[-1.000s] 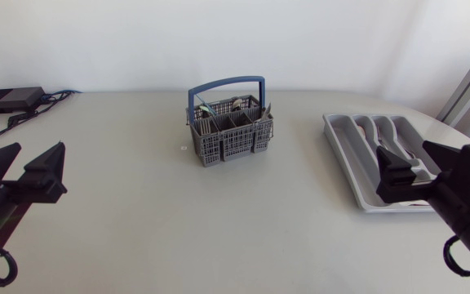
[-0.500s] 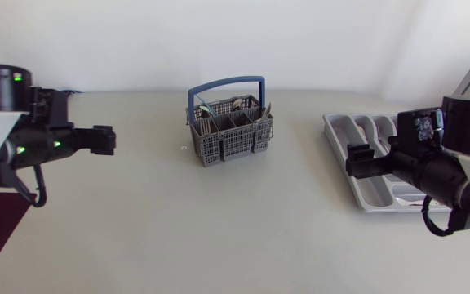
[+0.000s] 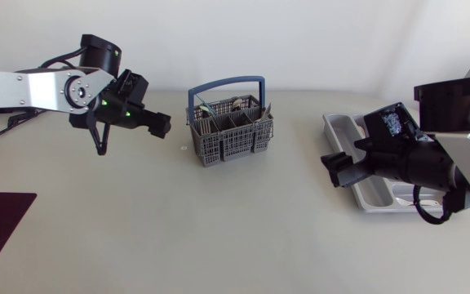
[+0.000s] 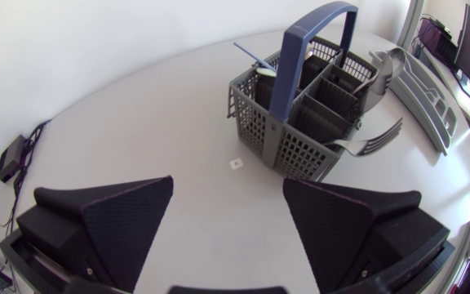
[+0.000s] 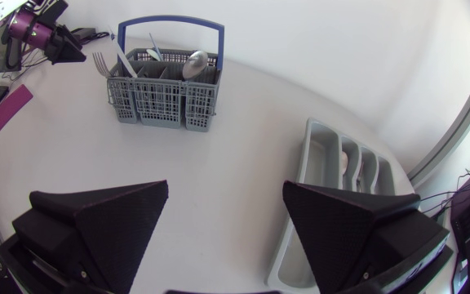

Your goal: Sort the cutlery from the basket into the organizer compartments.

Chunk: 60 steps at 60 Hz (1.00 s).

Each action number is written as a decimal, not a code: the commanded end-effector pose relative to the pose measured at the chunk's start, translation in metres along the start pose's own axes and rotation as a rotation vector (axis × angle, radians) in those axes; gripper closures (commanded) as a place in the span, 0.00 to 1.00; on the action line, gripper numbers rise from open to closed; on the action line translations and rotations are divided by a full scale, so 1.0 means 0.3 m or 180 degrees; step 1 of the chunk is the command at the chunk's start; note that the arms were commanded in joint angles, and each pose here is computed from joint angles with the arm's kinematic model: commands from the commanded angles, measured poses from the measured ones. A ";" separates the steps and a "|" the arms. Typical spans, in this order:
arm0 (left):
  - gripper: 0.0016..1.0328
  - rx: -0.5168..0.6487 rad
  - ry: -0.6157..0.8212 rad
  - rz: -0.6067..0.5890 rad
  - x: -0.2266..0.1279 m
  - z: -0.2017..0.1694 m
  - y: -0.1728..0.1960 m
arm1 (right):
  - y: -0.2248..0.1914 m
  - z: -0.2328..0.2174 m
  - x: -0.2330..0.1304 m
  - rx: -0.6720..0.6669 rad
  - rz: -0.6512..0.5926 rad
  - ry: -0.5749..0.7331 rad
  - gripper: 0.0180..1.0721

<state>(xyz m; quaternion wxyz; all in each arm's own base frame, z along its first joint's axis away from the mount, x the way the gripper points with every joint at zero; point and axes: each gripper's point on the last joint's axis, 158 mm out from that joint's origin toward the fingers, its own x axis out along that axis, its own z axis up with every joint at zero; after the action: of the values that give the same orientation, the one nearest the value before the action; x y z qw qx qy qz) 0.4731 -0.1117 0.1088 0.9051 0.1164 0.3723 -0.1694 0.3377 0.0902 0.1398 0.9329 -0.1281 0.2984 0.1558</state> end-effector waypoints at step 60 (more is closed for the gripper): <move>0.97 0.0194 -0.0652 -0.0269 0.186 0.228 -0.149 | 0.032 0.033 0.106 -0.0123 0.0171 0.0196 0.04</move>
<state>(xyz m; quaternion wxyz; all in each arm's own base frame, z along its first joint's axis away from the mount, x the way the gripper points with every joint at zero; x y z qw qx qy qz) 0.5427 -0.1917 0.1222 0.9286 0.1160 0.2664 -0.2311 0.3620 0.1052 0.1252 0.9174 -0.1362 0.3295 0.1767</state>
